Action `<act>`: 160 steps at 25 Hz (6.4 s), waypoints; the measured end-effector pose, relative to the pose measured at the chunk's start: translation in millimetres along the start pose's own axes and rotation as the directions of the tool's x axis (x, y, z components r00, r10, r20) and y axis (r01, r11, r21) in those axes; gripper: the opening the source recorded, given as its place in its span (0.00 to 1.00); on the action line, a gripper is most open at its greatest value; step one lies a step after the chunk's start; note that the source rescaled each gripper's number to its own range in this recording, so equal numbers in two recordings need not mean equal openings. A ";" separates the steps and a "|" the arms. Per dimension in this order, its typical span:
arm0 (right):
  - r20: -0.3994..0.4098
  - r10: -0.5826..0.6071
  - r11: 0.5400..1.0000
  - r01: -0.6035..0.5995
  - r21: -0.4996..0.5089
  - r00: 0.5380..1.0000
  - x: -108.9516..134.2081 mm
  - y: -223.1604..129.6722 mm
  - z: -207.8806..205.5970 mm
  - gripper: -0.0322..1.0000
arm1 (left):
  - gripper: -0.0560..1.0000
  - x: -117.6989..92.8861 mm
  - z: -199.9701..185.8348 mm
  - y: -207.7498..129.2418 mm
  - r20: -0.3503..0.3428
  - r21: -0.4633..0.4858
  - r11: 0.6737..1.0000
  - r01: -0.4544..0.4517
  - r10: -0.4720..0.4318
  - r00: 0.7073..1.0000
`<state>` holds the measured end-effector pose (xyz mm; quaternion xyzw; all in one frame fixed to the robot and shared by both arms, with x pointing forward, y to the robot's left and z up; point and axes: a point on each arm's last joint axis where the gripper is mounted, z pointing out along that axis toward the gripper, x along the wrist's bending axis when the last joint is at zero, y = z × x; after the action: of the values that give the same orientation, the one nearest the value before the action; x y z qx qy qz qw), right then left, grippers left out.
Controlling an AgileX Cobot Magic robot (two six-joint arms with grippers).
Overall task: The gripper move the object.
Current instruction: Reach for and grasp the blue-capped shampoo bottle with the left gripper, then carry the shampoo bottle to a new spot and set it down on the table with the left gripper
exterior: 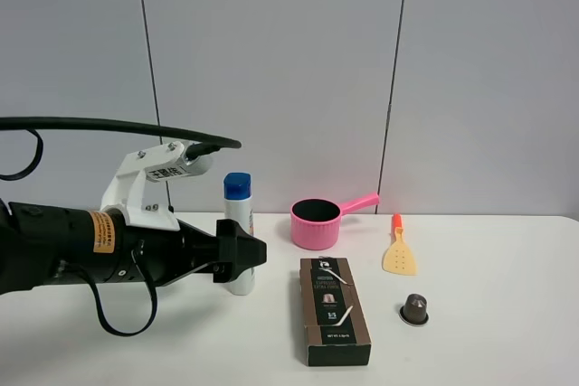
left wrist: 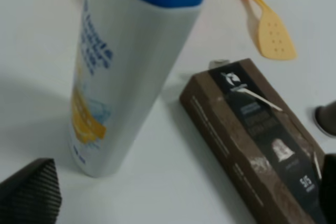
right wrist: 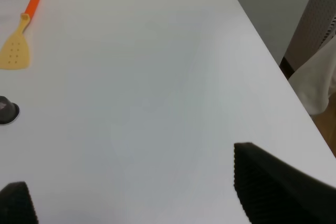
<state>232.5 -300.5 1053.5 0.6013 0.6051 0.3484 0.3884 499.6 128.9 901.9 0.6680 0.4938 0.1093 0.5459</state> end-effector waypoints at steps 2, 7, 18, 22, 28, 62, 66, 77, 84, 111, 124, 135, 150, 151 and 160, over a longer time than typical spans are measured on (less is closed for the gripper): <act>0.000 0.000 1.000 0.000 0.000 1.000 0.0 0.0 0.0 1.00 | 1.00 1.6 4.8 1.2 -0.007 -0.011 1.000 -0.006 0.006 1.000; 0.000 0.000 1.000 0.000 0.000 1.000 0.0 0.0 0.0 1.00 | 1.00 8.5 15.1 6.6 -0.060 -0.062 0.997 0.043 -0.047 0.997; 0.000 0.000 1.000 0.000 0.000 1.000 0.0 0.0 0.0 1.00 | 1.00 12.7 18.1 13.5 -0.149 -0.146 0.987 0.068 -0.090 0.985; 0.000 0.000 1.000 0.000 0.000 1.000 0.0 0.0 0.0 1.00 | 1.00 4.5 19.1 12.8 -0.164 -0.171 0.985 0.030 -0.059 0.985; 0.000 0.000 1.000 0.000 0.000 1.000 0.0 0.0 0.0 1.00 | 1.00 5.0 32.8 15.6 -0.192 -0.192 0.981 -0.022 -0.015 0.981; 0.000 0.000 1.000 0.000 0.000 1.000 0.0 0.0 0.0 1.00 | 1.00 14.8 83.6 -0.2 -0.254 -0.240 0.961 -0.139 0.076 0.964; 0.000 0.000 1.000 0.000 0.000 1.000 0.0 0.0 0.0 1.00 | 1.00 16.8 84.9 -1.6 -0.268 -0.246 0.960 -0.134 0.066 0.961; 0.000 0.000 1.000 0.000 0.000 1.000 0.0 0.0 0.0 1.00 | 1.00 20.7 96.5 -3.8 -0.281 -0.276 0.947 -0.167 0.087 0.956; 0.000 0.000 1.000 0.000 0.000 1.000 0.0 0.0 0.0 1.00 | 0.99 22.3 100.2 -6.5 -0.283 -0.273 0.947 -0.167 0.087 0.955; 0.000 0.000 1.000 0.000 0.000 1.000 0.0 0.0 0.0 1.00 | 0.33 19.9 101.1 -7.2 -0.285 -0.238 0.932 -0.273 0.202 0.937; 0.000 0.000 1.000 0.000 0.000 1.000 0.0 0.0 0.0 1.00 | 0.32 14.8 100.0 3.1 -0.077 -0.248 0.941 -0.231 0.219 0.973; 0.000 0.000 1.000 0.000 0.000 1.000 0.0 0.0 0.0 1.00 | 0.31 10.7 93.5 17.0 0.043 -0.255 0.940 -0.225 0.243 0.969; 0.000 0.000 1.000 0.000 0.000 1.000 0.0 0.0 0.0 1.00 | 0.31 -32.1 55.6 88.1 0.273 -0.370 0.866 -0.336 0.448 0.851; 0.000 0.000 1.000 0.000 0.000 1.000 0.0 0.0 0.0 1.00 | 0.31 -37.1 55.6 93.2 0.306 -0.367 0.866 -0.339 0.457 0.835; 0.000 0.000 1.000 0.000 0.000 1.000 0.0 0.0 0.0 1.00 | 0.30 -96.7 67.7 161.6 0.519 -0.394 0.838 -0.378 0.542 0.661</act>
<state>232.5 -300.5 1053.5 0.6013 0.6051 0.3484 0.3884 586.1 25.0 1049.5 0.6948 0.0847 0.0843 0.7092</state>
